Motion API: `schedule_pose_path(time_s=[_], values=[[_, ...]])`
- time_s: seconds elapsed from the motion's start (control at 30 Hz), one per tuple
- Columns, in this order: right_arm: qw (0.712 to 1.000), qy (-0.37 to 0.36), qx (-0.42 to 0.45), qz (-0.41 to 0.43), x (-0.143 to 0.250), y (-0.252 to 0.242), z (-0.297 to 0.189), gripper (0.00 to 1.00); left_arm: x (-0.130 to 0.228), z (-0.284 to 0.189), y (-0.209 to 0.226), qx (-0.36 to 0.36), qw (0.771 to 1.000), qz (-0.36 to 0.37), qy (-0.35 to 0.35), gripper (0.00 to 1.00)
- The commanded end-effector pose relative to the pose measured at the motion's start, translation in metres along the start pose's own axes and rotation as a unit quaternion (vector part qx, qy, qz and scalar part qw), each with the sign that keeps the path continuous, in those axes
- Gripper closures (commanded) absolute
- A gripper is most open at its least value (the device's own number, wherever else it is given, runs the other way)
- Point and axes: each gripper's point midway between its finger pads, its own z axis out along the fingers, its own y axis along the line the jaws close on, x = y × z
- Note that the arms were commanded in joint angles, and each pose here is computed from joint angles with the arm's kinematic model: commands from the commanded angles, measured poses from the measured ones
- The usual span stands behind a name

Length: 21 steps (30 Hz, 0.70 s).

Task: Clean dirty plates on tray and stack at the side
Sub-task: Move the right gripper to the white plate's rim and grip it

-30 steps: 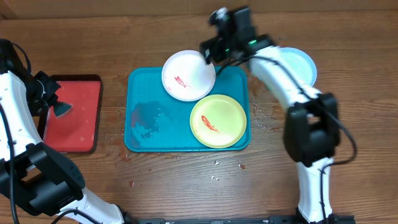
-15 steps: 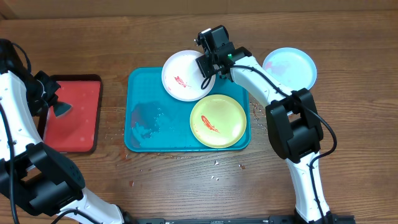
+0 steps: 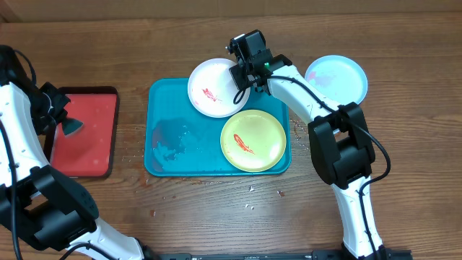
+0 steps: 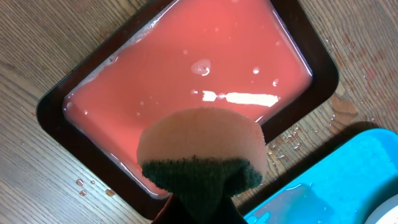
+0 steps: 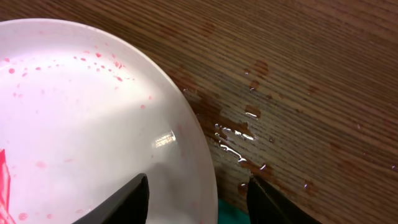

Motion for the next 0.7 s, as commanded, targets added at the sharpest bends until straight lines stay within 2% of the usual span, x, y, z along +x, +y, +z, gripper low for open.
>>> schedule_pose_path(time_s=[0.0, 0.1, 0.17, 0.4, 0.43, 0.53, 0.63, 0.67], values=[[1.000, 0.007, -0.012, -0.001, 0.006, 0.005, 0.008, 0.51, -0.006, -0.018, -0.006, 0.015, 1.000, 0.005, -0.024, 0.96], [1.000, 0.007, -0.014, 0.000, 0.006, 0.006, 0.008, 0.50, -0.006, -0.018, -0.006, 0.015, 1.000, 0.005, -0.024, 0.96], [1.000, 0.009, -0.014, 0.000, 0.008, 0.006, 0.010, 0.44, -0.005, -0.018, -0.008, 0.015, 1.000, 0.008, -0.024, 0.96], [0.999, 0.015, -0.032, 0.004, 0.013, 0.013, 0.017, 0.45, -0.004, -0.018, -0.008, 0.015, 1.000, 0.008, -0.022, 0.96], [0.999, 0.014, -0.035, 0.003, 0.013, 0.014, 0.017, 0.48, -0.004, -0.018, -0.009, 0.018, 1.000, 0.008, -0.021, 0.96], [0.999, 0.014, -0.035, 0.005, 0.013, 0.015, 0.017, 0.64, -0.004, -0.018, -0.011, 0.022, 1.000, 0.009, -0.020, 0.96], [0.999, 0.012, -0.036, 0.013, 0.011, 0.016, 0.016, 0.68, -0.004, -0.018, -0.011, 0.023, 0.999, 0.009, -0.020, 0.96], [0.999, 0.011, -0.036, 0.013, 0.009, 0.016, 0.016, 0.75, -0.004, -0.018, -0.011, 0.024, 0.999, 0.009, -0.020, 0.96]])
